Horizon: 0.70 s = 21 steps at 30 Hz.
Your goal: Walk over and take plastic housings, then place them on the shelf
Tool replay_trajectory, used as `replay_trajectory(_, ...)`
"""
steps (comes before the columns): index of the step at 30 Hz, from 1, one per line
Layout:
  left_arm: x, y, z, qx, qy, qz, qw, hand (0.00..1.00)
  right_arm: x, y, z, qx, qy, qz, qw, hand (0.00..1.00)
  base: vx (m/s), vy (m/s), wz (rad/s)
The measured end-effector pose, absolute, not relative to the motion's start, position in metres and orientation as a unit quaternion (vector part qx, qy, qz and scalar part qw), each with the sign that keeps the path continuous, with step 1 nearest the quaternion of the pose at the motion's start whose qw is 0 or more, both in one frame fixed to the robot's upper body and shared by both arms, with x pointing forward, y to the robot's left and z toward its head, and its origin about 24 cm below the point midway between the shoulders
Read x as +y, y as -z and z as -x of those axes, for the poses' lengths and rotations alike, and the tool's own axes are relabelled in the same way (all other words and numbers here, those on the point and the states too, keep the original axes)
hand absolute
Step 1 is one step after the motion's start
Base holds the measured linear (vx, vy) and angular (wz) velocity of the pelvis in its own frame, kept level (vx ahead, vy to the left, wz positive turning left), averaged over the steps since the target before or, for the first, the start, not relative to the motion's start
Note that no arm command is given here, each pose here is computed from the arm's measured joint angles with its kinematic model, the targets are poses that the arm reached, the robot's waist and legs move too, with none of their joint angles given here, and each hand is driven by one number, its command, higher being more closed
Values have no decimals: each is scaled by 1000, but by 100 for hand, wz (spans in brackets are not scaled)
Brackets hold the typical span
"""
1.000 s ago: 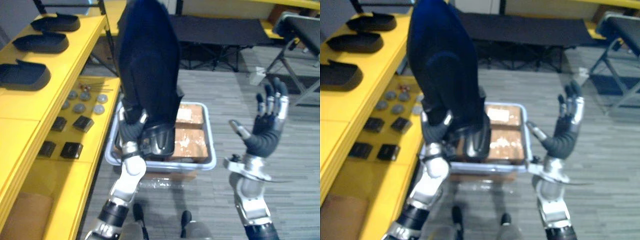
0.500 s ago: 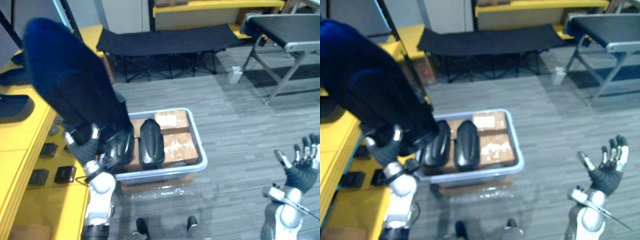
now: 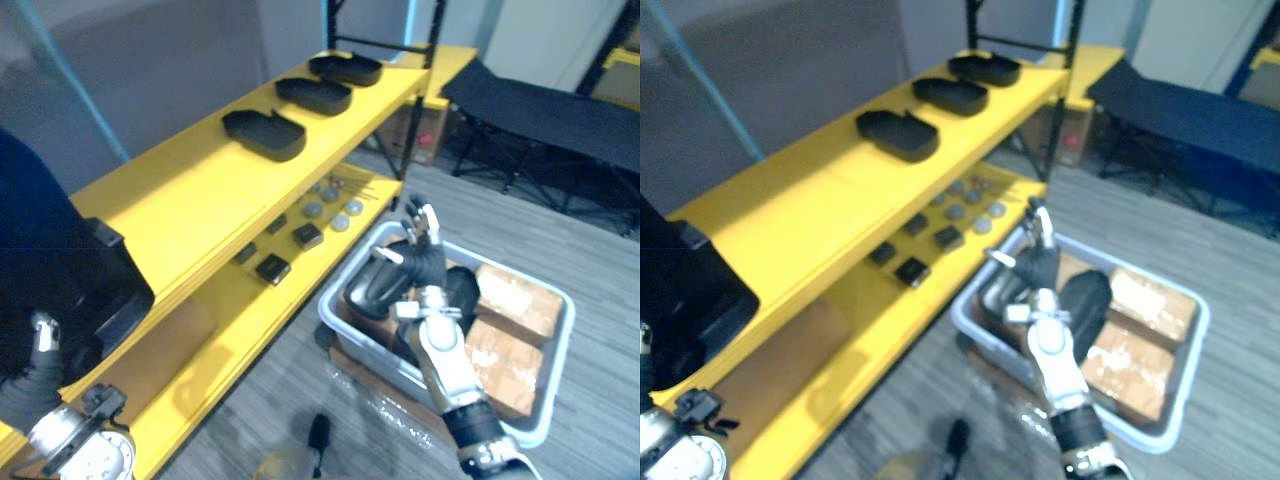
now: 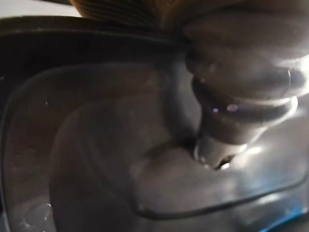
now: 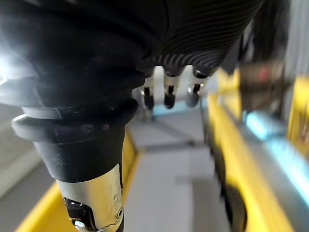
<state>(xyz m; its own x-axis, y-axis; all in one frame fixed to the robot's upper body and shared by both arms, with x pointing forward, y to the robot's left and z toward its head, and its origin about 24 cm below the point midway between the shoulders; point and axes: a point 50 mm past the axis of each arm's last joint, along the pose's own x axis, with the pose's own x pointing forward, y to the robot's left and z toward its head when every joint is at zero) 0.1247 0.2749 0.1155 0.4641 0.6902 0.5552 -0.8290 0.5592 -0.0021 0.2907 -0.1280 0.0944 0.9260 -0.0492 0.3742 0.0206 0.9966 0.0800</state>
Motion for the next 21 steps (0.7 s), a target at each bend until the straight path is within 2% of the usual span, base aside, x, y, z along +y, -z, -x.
replay_trajectory(2, 271, -114, -130, -253, -418, -120, 864, 100, -139, -83, -286, -168, 39, -32, 984, 0, 45, 27, 25)
replay_trajectory(4, 271, -113, -132, -252, -412, -115, 868, 100, -149, -77, -282, -158, 51, -26, 986, 0, -2, 1, 10)
replay_trajectory(12, 268, -87, -131, -197, -438, -72, 874, 100, -156, -73, -277, -152, -24, -8, 988, 0, -55, -40, -17)
replay_trajectory(17, 258, -84, -146, -195, -411, -39, 890, 100, -163, -65, -266, -142, -15, 8, 990, 0, -43, -31, 97)
replay_trajectory(21, 261, -79, -143, -180, -413, -15, 893, 100, -159, -68, -267, -150, -22, 26, 988, 0, 12, 15, 31)
